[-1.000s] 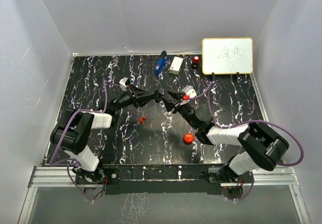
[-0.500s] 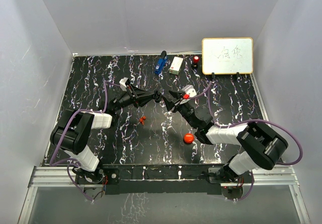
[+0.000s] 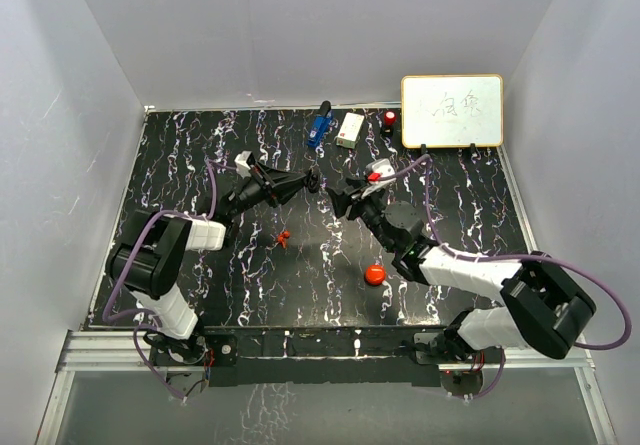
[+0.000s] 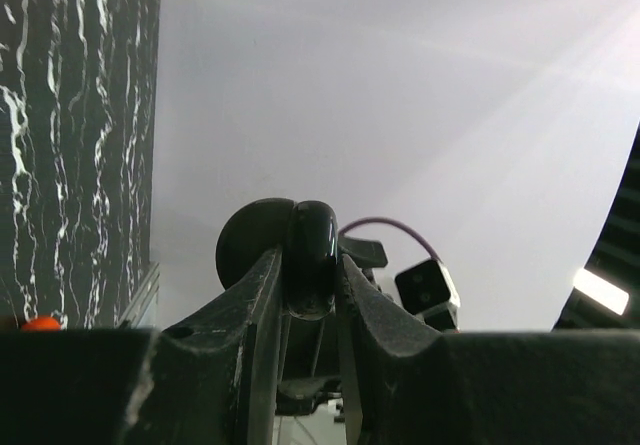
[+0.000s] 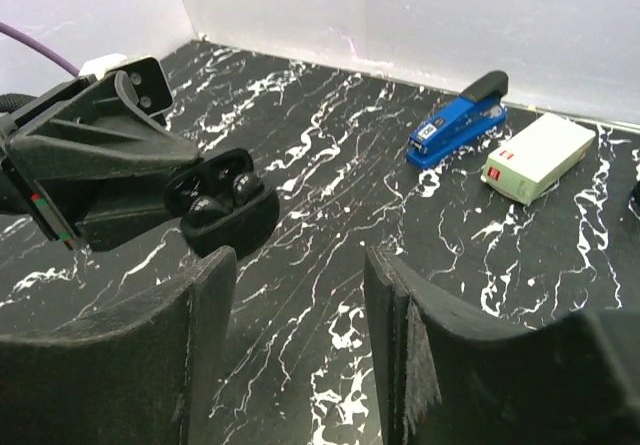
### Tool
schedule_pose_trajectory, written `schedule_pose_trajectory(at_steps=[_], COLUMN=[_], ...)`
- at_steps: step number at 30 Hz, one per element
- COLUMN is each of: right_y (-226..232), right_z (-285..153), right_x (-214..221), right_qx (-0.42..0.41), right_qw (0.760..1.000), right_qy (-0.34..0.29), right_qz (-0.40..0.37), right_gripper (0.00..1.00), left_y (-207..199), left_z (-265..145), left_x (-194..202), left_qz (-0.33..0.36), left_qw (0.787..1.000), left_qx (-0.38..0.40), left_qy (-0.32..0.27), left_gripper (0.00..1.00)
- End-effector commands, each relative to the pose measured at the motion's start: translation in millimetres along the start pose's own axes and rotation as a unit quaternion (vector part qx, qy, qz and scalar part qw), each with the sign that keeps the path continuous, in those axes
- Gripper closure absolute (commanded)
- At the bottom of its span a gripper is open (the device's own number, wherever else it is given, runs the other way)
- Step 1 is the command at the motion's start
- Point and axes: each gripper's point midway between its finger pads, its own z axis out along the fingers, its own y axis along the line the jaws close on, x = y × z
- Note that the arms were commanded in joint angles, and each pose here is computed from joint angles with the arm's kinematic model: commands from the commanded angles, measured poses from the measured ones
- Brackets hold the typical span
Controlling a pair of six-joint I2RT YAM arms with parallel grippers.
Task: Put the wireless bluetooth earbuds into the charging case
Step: Place the earbud in the charging case, then close the charging case.
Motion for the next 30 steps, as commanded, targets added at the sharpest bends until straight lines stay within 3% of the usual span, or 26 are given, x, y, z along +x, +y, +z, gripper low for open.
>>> schedule_pose_trajectory(at_steps=[1,9,20,30], right_y=[-2.9,-1.6,1.5,-5.1], right_z=[0.0,8.2,21.0,26.0], right_x=[19.7,33.4,28.5,31.2], right_qx=[0.013,0.025,0.035,0.057], right_qw=[0.998,0.998,0.998,0.996], right_qy=[0.059,0.038,-0.028,-0.034], right_qz=[0.005,-0.047,-0.053,-0.059], right_gripper=[0.45,0.37,0.36,0.35], left_y=[-22.2,-16.2,-10.4,-11.0], left_z=[11.3,22.0,33.5,30.5], left_x=[-21.9,-35.2,-4.8,1.7], left_qz=[0.008,-0.017,-0.033,-0.034], left_qw=[0.998,0.991,0.991,0.993], left_qx=[0.036,-0.006,-0.02,-0.016], left_qy=[-0.053,-0.13,-0.125,-0.115], left_gripper=[1.0,1.0,1.0,1.0])
